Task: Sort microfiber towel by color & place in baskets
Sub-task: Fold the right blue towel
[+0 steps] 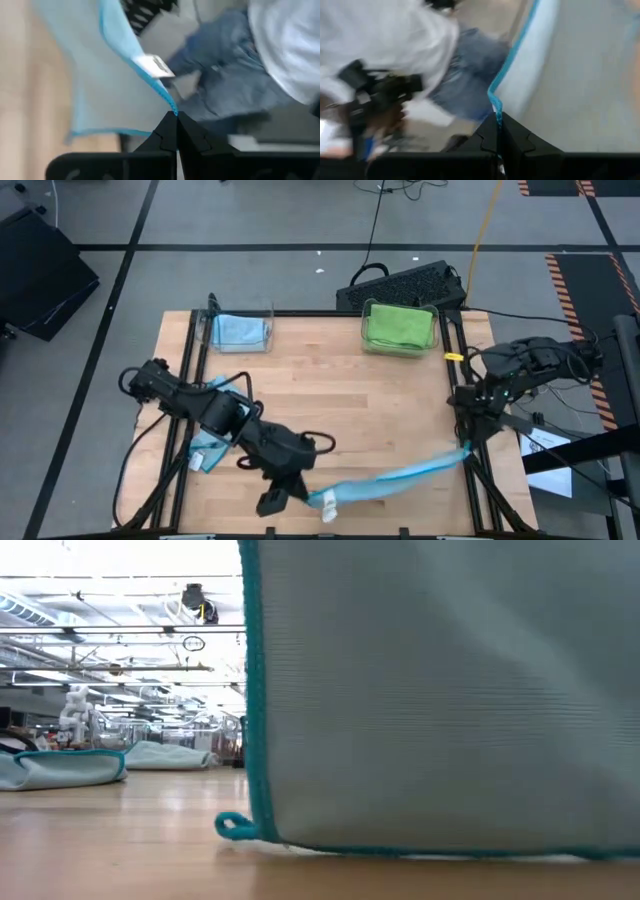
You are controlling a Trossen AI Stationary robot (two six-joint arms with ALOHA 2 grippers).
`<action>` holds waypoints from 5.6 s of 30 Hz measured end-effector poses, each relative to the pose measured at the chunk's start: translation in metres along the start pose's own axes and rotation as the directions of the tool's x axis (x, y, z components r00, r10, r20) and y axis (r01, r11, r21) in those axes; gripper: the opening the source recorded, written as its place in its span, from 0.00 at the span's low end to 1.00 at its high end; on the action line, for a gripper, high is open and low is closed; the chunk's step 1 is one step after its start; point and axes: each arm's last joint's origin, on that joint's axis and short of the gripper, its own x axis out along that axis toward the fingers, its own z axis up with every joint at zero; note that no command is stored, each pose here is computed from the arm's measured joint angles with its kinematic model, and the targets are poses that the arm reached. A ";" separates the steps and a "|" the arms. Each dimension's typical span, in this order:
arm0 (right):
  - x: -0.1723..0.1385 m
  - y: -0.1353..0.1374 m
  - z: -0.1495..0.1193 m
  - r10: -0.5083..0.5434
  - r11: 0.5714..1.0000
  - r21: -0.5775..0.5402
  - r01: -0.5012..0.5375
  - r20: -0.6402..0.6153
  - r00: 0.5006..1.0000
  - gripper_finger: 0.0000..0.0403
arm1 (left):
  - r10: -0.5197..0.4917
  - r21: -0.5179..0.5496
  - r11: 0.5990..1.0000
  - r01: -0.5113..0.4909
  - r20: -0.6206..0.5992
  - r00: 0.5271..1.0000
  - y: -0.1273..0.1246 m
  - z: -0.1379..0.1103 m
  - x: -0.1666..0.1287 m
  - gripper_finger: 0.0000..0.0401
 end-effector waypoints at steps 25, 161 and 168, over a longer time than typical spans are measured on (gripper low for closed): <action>0.009 -0.066 -0.016 -0.636 0.743 -0.173 0.646 0.117 0.763 0.00 | 0.669 0.181 0.741 -0.647 -0.103 0.737 0.121 -0.012 0.006 0.01; 0.061 -0.186 -0.059 -0.568 0.570 0.708 0.416 -0.026 0.822 0.00 | 0.703 0.154 0.711 -0.686 -0.181 0.688 0.242 -0.091 0.019 0.02; 0.064 -0.190 -0.060 -0.548 0.558 0.710 0.431 -0.075 0.833 0.00 | 0.704 0.148 0.710 -0.689 -0.178 0.687 0.241 -0.091 0.020 0.03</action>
